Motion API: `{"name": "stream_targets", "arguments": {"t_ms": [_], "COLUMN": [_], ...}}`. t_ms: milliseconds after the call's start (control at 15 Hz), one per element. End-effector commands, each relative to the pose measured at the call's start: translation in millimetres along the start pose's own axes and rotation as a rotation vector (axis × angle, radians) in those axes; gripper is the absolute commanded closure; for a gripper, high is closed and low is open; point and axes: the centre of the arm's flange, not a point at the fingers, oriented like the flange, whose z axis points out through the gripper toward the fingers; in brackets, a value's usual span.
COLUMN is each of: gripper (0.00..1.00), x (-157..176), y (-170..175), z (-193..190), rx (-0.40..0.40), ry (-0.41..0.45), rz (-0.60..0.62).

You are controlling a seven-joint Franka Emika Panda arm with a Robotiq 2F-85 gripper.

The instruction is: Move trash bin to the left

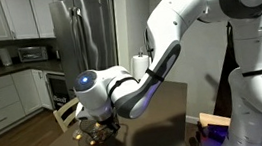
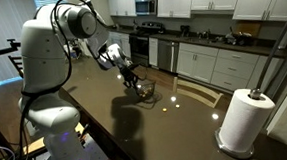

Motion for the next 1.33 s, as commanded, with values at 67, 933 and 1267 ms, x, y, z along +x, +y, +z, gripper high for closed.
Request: {"name": "stream_targets", "arguments": {"t_ms": [67,933,1267], "gripper": [0.95,0.95,0.95], "x": [-4.9,30.2,29.1], "y": [-34.1,-89.8,-85.3], "z": [-28.9,-74.8,-102.0], "rx": [-0.093,-0.021,0.091], "ry": [0.024,0.093,0.213], "rz": [-0.042,-0.345,-0.437]}}
